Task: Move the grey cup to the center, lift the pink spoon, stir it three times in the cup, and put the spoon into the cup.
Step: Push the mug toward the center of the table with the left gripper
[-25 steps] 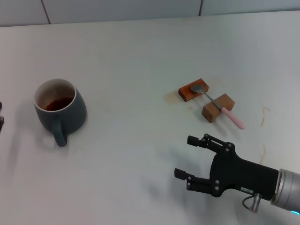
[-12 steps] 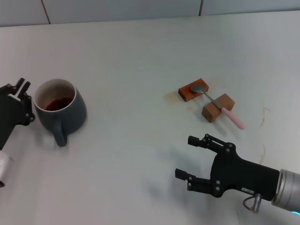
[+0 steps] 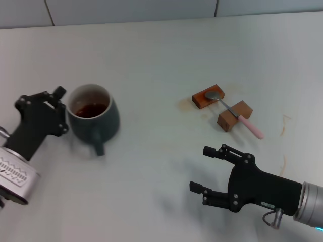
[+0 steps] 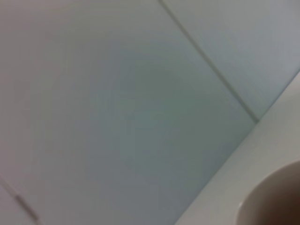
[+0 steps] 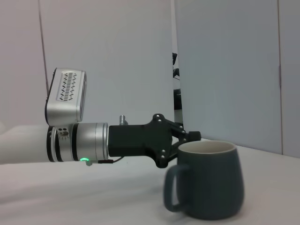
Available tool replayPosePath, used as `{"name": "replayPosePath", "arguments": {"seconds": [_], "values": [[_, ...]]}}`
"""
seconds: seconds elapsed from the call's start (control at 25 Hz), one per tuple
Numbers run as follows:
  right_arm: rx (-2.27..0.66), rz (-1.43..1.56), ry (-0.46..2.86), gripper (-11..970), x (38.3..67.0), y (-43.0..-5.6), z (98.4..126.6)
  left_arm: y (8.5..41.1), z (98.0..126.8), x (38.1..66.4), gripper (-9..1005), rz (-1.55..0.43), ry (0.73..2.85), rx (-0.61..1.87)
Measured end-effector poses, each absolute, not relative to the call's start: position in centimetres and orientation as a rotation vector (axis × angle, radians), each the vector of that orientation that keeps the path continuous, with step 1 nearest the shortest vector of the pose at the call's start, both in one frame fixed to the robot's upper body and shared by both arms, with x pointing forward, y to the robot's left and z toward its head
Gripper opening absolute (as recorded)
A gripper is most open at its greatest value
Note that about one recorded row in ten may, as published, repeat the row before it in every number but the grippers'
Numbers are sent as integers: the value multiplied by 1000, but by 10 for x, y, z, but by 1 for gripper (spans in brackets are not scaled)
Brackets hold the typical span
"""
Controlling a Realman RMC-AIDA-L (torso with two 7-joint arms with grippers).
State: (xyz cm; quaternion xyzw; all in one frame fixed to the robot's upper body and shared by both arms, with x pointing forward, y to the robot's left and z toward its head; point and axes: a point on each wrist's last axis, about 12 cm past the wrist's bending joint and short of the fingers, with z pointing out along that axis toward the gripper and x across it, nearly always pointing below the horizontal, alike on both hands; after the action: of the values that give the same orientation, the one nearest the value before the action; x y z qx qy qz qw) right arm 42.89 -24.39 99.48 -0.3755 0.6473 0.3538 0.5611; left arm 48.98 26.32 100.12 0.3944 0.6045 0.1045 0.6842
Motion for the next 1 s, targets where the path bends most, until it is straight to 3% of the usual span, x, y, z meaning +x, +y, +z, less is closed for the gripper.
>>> {"name": "replayPosePath", "arguments": {"seconds": [0.76, 1.0], "values": [[-877, 845, 1536, 832, 426, -243, 993, 202, 1002, 485, 56, -5, 1322, 968], [-812, 850, 1501, 831, 422, -247, 998, 204, 1009, 479, 70, -210, 1352, 795]]}}
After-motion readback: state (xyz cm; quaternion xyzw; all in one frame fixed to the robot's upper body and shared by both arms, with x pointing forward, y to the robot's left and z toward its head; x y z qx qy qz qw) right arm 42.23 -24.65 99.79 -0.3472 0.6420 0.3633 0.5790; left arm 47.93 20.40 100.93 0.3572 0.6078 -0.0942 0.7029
